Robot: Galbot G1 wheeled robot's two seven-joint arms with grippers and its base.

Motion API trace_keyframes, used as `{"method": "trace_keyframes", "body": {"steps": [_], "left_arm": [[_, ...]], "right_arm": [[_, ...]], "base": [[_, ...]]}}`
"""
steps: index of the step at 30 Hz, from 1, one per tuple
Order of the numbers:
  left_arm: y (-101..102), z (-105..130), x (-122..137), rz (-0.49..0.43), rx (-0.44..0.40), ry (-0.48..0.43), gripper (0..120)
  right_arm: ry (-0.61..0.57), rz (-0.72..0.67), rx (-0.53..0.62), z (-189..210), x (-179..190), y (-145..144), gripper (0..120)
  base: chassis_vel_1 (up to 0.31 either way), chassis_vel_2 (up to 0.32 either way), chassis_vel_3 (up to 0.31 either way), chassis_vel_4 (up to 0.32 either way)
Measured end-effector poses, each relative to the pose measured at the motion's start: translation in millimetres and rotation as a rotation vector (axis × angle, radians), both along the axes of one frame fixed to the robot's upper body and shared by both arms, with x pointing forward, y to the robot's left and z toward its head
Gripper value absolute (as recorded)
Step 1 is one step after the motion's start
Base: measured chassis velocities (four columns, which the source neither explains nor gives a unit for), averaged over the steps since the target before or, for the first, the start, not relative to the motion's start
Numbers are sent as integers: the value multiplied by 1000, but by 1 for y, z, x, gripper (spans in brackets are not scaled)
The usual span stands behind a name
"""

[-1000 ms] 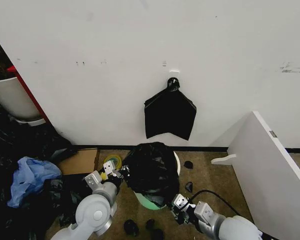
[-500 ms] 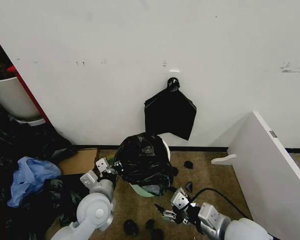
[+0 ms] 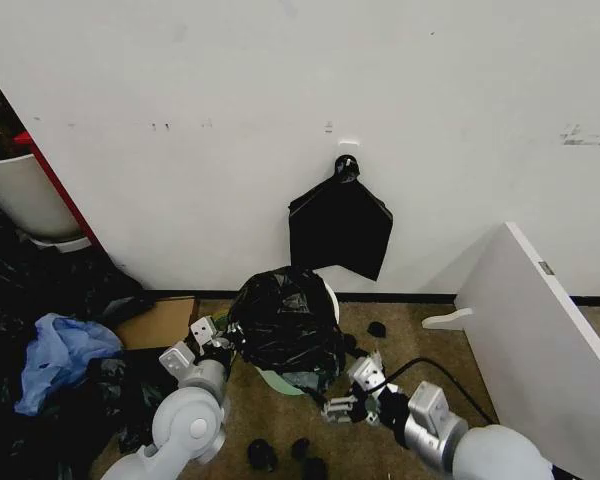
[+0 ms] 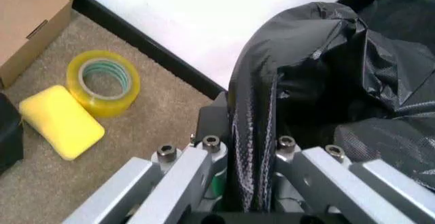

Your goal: Place the garbage bag over the trash bin.

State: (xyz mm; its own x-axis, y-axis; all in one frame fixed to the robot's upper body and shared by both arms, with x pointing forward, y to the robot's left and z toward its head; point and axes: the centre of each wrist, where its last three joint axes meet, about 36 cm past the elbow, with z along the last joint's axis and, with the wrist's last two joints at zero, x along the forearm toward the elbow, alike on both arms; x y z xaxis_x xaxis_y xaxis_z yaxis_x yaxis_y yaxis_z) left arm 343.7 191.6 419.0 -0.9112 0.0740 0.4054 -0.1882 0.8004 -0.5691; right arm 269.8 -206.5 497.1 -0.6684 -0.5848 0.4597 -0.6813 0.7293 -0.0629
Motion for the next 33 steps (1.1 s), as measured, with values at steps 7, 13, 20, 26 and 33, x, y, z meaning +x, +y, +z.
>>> {"method": "trace_keyframes", "body": {"steps": [7,13,20,26,33], "left_arm": [[-1,0,-4,-16,-3,-6,4],[0,2,-6,-22,-2,-10,4],[-1,1,-4,-22,0,-16,4],[-1,0,-6,-24,-1,-12,4],[0,-2,-8,-36,1,-20,4]], "right_arm": [[15,-64,14,-9,17,-8,77],[14,-95,11,-17,25,-13,54],[10,-99,9,-18,26,-14,30],[11,-103,12,-19,28,-14,7],[18,-130,29,-21,28,-12,0]], "base": [[0,0,0,0],[0,0,0,0],[0,0,0,0],[0,0,0,0],[0,0,0,0]]}}
